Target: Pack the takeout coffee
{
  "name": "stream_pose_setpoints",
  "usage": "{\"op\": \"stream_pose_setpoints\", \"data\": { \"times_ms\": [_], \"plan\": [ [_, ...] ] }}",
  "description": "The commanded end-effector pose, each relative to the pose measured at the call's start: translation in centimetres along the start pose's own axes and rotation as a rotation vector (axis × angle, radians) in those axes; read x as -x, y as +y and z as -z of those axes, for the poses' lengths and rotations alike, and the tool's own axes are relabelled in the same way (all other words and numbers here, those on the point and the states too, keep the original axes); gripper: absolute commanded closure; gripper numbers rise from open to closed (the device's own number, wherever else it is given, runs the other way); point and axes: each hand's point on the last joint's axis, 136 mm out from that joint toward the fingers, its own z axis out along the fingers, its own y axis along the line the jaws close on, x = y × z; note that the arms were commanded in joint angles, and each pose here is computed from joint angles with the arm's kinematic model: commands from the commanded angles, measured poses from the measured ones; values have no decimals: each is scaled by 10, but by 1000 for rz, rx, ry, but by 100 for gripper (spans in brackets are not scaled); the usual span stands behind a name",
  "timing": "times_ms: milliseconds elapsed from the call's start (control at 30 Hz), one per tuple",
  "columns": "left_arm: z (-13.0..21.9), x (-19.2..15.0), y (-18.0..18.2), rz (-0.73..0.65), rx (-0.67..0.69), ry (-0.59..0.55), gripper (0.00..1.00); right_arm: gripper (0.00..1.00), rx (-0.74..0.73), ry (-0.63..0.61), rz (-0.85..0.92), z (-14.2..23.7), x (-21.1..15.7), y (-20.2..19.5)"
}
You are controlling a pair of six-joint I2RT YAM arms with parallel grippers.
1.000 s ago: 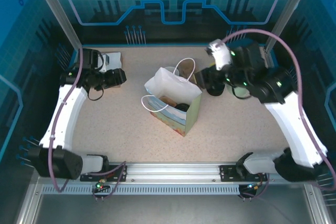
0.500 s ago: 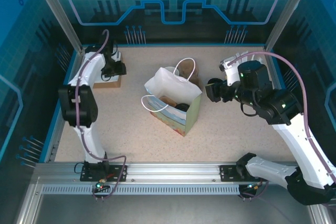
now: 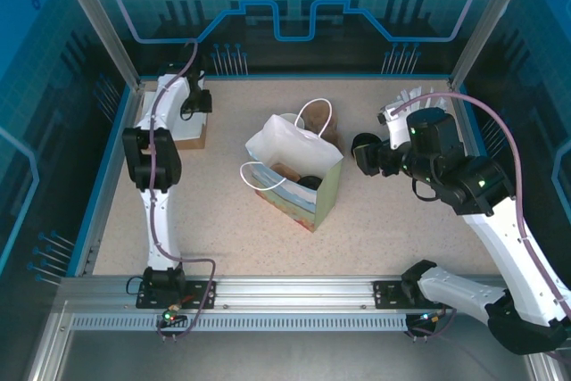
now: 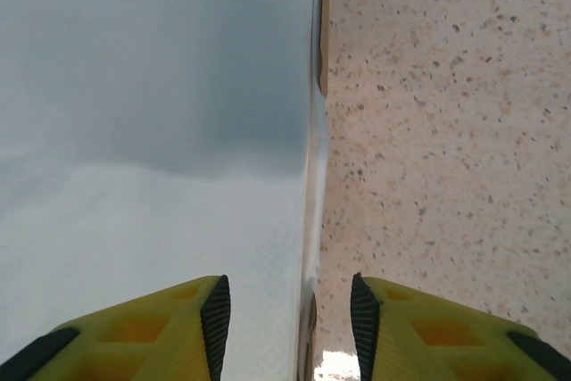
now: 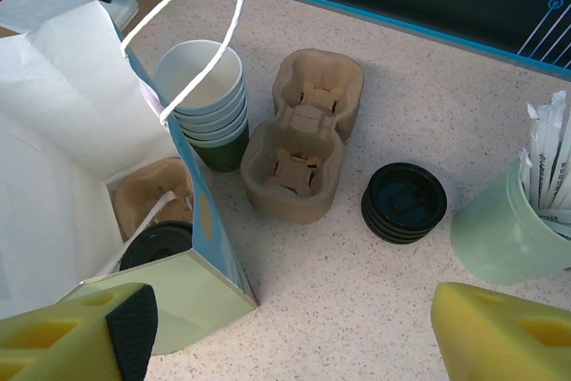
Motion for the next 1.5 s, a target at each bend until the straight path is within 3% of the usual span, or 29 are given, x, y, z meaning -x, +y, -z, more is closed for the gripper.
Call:
{"op": "stream_pose_setpoints", "data": {
  "times_ms": [0, 233, 1067, 1167, 1267, 1467],
  "plan": [
    [-9, -5, 8, -25, 34, 44, 57, 18, -17, -9, -8, -1, 1, -5],
    [-21, -7, 10, -24, 38, 60, 59, 18, -14, 1, -14, -4, 0, -5],
    [-18, -5, 16, -23, 31, 63, 93, 18, 1, 7, -19, -9, 4, -1],
    [-11, -2, 19, -24, 34, 51, 100, 18, 3, 4, -16, -8, 6, -1],
    [5, 3, 21, -15, 13, 26, 100, 18, -2, -1, -9, -7, 8, -2],
    [69, 13, 24, 16, -103, -54, 100, 18, 57, -45, 29, -4, 17, 7]
  ]
}}
